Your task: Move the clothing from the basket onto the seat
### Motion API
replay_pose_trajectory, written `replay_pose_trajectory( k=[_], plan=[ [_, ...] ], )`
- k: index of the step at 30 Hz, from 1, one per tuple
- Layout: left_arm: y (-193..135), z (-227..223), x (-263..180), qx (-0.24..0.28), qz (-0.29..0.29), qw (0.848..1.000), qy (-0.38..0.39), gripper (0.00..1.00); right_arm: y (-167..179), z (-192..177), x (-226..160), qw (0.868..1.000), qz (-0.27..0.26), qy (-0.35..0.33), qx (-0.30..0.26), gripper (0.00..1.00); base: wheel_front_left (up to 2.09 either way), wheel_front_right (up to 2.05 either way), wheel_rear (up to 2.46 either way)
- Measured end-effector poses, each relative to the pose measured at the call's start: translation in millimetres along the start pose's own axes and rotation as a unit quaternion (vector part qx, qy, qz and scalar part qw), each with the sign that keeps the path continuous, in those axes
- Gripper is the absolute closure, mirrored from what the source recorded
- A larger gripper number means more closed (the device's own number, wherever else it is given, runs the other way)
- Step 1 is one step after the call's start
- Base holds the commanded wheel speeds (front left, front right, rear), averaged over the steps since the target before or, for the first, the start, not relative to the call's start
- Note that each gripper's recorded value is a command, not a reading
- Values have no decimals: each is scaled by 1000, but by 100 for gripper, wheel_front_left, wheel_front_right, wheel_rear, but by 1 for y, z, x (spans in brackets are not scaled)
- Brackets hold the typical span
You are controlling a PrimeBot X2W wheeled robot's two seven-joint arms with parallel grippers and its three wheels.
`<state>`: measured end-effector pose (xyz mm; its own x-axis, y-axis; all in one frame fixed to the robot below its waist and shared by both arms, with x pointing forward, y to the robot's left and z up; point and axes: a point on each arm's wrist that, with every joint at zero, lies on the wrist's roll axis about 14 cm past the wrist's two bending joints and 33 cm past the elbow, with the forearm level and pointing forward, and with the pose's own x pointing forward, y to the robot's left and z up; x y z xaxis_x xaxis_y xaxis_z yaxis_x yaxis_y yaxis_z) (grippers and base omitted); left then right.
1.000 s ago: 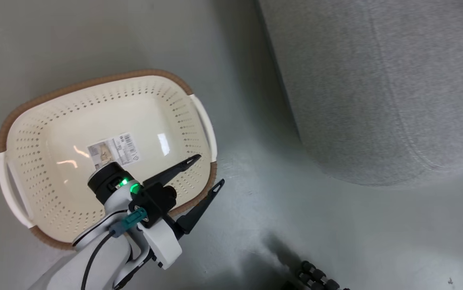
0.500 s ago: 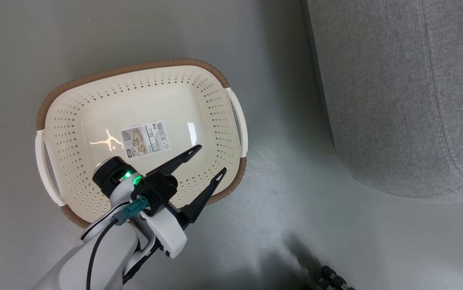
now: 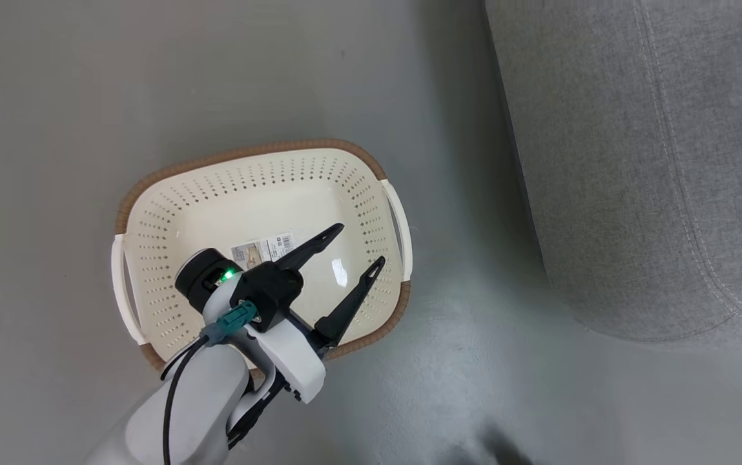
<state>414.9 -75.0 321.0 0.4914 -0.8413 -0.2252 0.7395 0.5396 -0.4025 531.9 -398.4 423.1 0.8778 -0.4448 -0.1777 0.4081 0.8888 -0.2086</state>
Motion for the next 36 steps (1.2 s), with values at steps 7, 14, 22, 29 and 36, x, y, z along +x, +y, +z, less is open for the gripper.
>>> replay_pose_trajectory(
  k=[7, 14, 22, 29, 36],
  plan=[
    [7, 43, -13, 9, 52, 998, -47, 0, 28, 21, -30, 998, 53, -38, 26, 0, 0, 0, 0],
    [33, 74, -55, 16, 148, 985, -84, 0, 56, 58, -57, 988, 106, -88, 66, 0, 0, 0, 0],
    [68, 97, -128, 22, 274, 954, -121, 0, 104, 77, -90, 973, 180, -110, 95, 0, 0, 0, 0],
    [82, 116, -189, 28, 359, 919, -163, 0, 150, 86, -125, 955, 246, -114, 117, 0, 0, 0, 0],
    [84, 128, -253, 45, 429, 880, -198, 0, 183, 101, -167, 934, 302, -128, 142, 0, 0, 0, 0]
  ],
)
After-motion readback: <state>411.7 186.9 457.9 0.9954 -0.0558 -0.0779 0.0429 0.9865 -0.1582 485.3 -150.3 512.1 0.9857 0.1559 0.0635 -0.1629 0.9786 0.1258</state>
